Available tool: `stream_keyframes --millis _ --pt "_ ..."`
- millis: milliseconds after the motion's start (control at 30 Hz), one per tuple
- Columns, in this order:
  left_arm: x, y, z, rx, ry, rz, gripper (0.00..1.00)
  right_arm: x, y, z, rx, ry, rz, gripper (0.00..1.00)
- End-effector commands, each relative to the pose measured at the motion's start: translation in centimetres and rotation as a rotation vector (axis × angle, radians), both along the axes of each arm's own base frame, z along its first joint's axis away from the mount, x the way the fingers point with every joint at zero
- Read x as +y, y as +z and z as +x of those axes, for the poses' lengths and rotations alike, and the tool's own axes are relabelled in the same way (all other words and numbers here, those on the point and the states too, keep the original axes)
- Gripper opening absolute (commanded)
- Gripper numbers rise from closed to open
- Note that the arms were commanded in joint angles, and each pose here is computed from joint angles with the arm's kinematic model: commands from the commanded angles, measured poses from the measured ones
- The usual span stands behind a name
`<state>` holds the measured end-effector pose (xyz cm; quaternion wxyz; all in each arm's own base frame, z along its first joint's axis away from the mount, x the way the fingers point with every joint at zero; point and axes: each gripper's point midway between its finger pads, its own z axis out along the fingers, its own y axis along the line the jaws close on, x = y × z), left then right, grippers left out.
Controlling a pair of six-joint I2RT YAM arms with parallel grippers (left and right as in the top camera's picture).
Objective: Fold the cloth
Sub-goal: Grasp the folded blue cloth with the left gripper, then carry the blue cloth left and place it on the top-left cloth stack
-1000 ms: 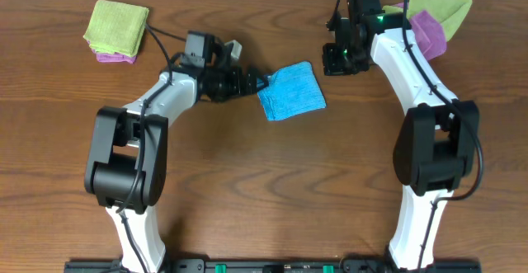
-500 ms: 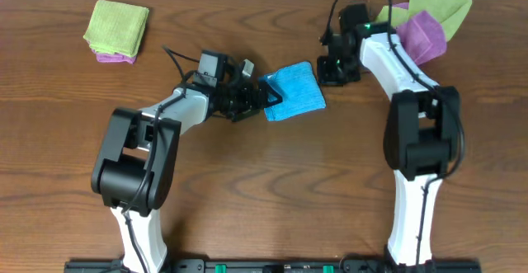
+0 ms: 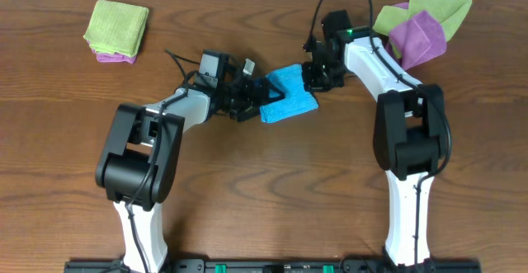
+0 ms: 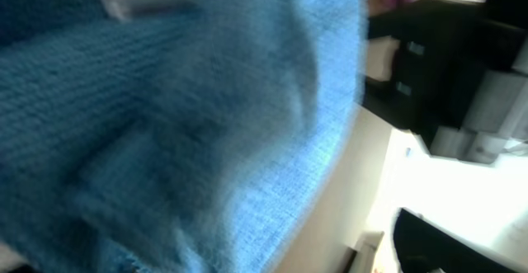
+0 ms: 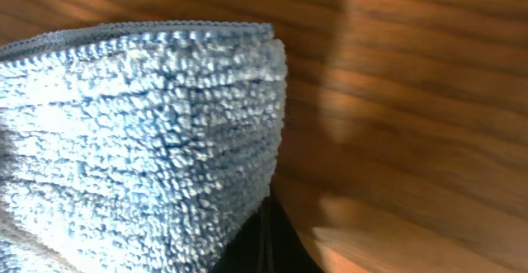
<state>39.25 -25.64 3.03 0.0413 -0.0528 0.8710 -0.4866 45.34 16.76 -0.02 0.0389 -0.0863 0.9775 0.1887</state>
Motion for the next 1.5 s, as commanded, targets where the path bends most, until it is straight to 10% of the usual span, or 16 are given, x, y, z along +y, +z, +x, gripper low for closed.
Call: stream_keyframes --millis 0,33,67,667,1000,1467 --pt "1.1 -4.2 -1.0 0.100 0.041 0.072 0.41 -0.2 -0.9 -0.4 0.035 -0.016 0.007 0.01" --pt "1.4 -4.2 -0.7 0.098 0.052 0.077 0.13 -0.6 -0.8 -0.4 0.039 -0.025 0.006 0.01" --pt "1.9 -4.2 -0.4 0.099 0.067 0.075 0.06 -1.0 -0.7 -0.3 0.045 -0.034 0.005 0.01" --pt "19.5 18.4 19.4 -0.572 0.504 0.040 0.06 -4.3 5.5 2.5 -0.024 -0.037 -0.023 0.01" --pt "35.8 17.4 19.7 -0.557 0.829 0.220 0.06 -4.2 5.7 2.9 -0.039 -0.038 -0.020 0.01" --pt "37.8 13.2 20.2 -0.598 0.779 0.372 0.06 -4.0 5.9 4.1 -0.091 -0.042 -0.012 0.01"
